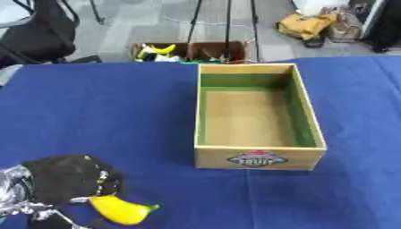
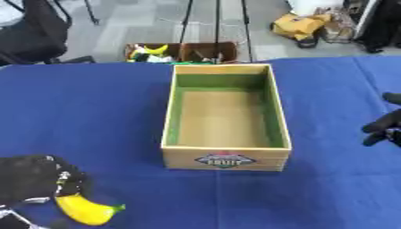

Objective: Pick up objects on the table and place them in the box.

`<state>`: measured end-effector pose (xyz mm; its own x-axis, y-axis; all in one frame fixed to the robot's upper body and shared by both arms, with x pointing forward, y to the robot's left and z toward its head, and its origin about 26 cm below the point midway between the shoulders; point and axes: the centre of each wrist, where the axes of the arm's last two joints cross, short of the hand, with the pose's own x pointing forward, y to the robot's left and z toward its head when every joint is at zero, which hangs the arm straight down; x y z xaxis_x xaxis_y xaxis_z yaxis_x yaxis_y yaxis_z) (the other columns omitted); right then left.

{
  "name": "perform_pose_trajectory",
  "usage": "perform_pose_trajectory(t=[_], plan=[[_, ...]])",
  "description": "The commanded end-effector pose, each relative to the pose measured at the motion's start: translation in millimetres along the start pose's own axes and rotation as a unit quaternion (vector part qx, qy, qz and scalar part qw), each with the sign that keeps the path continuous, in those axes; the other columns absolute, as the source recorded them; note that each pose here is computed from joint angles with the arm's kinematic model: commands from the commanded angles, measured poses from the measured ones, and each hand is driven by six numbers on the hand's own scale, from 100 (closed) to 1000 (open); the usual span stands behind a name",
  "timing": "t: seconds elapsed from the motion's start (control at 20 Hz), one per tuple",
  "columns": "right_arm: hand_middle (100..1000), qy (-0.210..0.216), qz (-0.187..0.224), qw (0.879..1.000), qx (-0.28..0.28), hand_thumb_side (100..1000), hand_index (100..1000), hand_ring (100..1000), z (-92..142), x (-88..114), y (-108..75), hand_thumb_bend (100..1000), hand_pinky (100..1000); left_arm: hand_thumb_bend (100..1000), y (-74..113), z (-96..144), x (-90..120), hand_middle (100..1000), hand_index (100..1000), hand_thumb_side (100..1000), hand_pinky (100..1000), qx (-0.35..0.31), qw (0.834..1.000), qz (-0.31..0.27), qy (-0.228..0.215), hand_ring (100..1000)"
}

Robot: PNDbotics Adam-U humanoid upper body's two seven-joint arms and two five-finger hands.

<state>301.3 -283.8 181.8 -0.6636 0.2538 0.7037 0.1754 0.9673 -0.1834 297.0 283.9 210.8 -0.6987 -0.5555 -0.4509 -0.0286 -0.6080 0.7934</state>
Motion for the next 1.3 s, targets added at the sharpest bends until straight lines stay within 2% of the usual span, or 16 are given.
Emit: perform_pose_trajectory(t=[0.05,0.4,1.1,1.3], plan=[[433,-0.011,0.01,1.0,0.003,927,771,510,-3,4,-3.7,100,396,178,2.8,2,-4,766,853,583,644,0.002,1.0,-0.021,0.008,760],[433,-0.011,0.009,1.0,0.003,925,771,510,-3,5,-3.6,100,396,198,-3.2,-3,-4,770,853,571,648,0.009,0.998,-0.053,0.015,759],[433,-0.012,0.007,1.0,0.003,922,771,510,-4,5,-3.0,100,397,197,-26.8,-17,-8,769,851,573,641,-0.015,0.999,-0.049,0.014,755],[433,-0.012,0.006,1.0,0.003,924,771,510,-4,5,-2.7,100,397,157,-30.1,-19,-10,747,837,570,628,-0.011,0.999,-0.046,0.021,744]])
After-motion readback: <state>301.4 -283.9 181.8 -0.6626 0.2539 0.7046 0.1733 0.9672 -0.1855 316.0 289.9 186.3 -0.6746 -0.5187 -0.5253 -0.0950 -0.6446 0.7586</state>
